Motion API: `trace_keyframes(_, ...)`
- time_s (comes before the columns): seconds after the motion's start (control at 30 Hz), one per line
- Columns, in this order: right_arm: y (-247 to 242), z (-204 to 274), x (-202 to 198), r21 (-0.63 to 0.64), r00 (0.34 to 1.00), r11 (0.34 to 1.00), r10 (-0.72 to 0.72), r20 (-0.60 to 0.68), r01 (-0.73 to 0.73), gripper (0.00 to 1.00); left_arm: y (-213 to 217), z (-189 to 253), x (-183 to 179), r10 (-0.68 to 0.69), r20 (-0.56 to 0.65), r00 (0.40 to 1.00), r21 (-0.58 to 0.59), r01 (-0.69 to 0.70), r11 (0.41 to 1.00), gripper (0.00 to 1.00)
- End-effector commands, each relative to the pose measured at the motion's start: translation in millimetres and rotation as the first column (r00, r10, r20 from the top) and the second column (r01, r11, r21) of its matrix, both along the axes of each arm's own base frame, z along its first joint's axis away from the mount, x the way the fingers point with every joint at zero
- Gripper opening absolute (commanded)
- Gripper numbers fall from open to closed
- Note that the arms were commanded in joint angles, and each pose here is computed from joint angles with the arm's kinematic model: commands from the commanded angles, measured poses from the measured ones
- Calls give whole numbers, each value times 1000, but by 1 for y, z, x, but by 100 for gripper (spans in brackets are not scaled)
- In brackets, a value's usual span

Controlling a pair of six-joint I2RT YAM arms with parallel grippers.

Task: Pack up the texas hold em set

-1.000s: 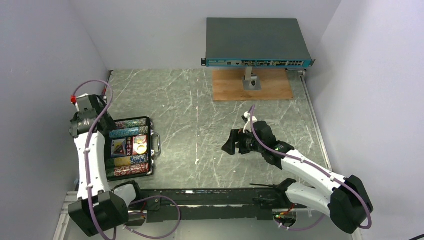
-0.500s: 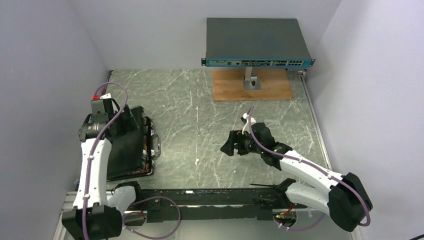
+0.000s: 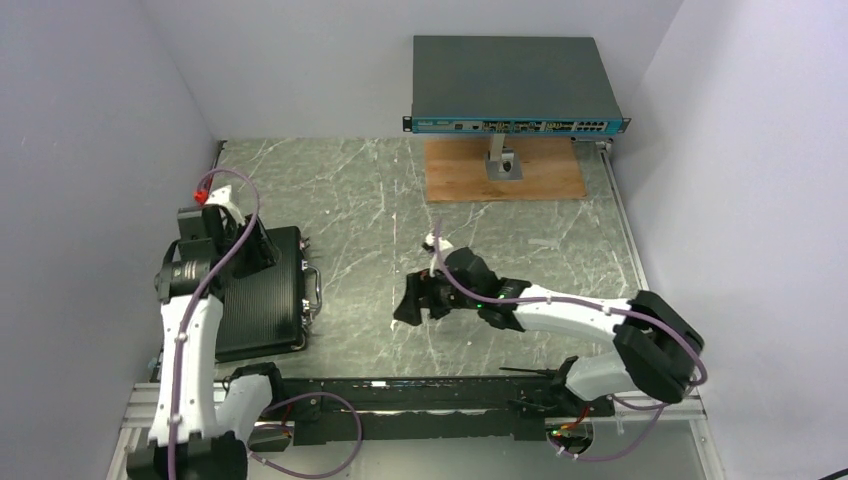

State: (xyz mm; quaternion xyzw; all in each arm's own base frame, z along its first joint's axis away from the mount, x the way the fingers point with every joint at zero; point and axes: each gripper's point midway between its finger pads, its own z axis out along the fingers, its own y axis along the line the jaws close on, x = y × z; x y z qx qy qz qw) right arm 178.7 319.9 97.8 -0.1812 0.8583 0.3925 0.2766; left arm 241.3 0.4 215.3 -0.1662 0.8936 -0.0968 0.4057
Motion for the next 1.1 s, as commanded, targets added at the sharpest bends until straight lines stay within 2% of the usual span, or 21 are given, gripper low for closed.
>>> trace_keyframes(0.0,64,44,-6,181,996,980,72,43,-78,84,9,-55,17,-47,-149,988,39,53,998,50)
trace_keyframes(0.1,103,50,-20,260,989,956,148,-16,-139,82,10,-92,24,-99,-274,957,28,111,993,24)
trace_keyframes(0.17,128,44,-33,289,977,940,207,-55,-183,82,7,-110,28,-140,-321,937,9,150,989,2)
trace_keyframes(0.2,139,43,-39,310,969,928,238,-71,-205,81,7,-117,29,-148,-338,929,3,158,987,0)
trace_keyframes(0.43,184,26,-58,362,923,889,353,-156,-278,73,11,-134,22,-142,-384,913,22,162,986,0)
trace_keyframes(0.63,203,9,-50,353,919,894,353,-174,-276,62,14,-151,15,-88,-468,879,33,117,993,0)
trace_keyframes(0.77,213,2,-43,335,923,903,341,-177,-269,57,8,-158,14,-110,-495,862,5,129,992,0)
trace_keyframes(1.07,226,-7,-22,264,949,934,285,-136,-242,42,11,-152,13,-74,-465,882,34,101,994,0)
